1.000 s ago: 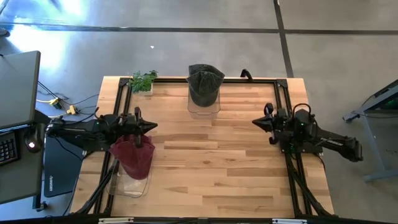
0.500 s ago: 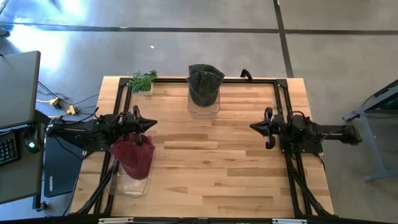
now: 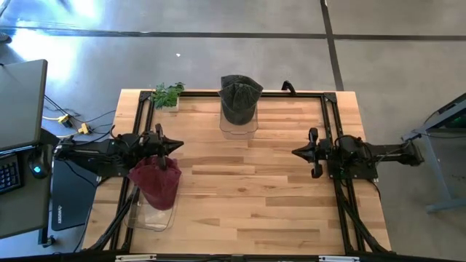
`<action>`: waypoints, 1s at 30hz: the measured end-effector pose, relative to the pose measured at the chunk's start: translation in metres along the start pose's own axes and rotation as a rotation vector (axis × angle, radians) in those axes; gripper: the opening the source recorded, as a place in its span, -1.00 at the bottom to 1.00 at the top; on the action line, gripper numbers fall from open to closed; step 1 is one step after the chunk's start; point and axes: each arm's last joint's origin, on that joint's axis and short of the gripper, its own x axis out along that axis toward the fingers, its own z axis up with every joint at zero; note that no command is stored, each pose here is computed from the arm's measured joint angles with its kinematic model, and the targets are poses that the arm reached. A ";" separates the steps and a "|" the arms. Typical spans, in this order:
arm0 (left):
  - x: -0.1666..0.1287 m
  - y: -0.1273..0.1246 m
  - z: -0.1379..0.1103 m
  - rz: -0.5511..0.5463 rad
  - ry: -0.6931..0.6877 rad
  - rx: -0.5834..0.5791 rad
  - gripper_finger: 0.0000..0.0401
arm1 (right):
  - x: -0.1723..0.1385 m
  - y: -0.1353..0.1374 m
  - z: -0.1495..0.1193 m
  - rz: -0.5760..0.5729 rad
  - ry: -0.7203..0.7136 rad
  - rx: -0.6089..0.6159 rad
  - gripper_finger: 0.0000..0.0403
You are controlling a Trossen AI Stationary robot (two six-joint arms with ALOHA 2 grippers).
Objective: Pick & Place hat
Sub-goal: Return to Home Position
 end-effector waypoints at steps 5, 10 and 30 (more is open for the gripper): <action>0.000 0.000 0.000 -0.010 0.003 0.005 -1.00 | 0.000 0.000 0.000 0.004 -0.005 -0.005 -1.00; 0.000 -0.004 -0.001 -0.131 0.008 0.086 -1.00 | 0.000 0.000 0.000 0.004 -0.005 -0.006 -1.00; 0.000 -0.007 -0.003 -0.244 0.026 0.139 -1.00 | 0.000 0.000 0.001 0.005 -0.007 -0.007 -1.00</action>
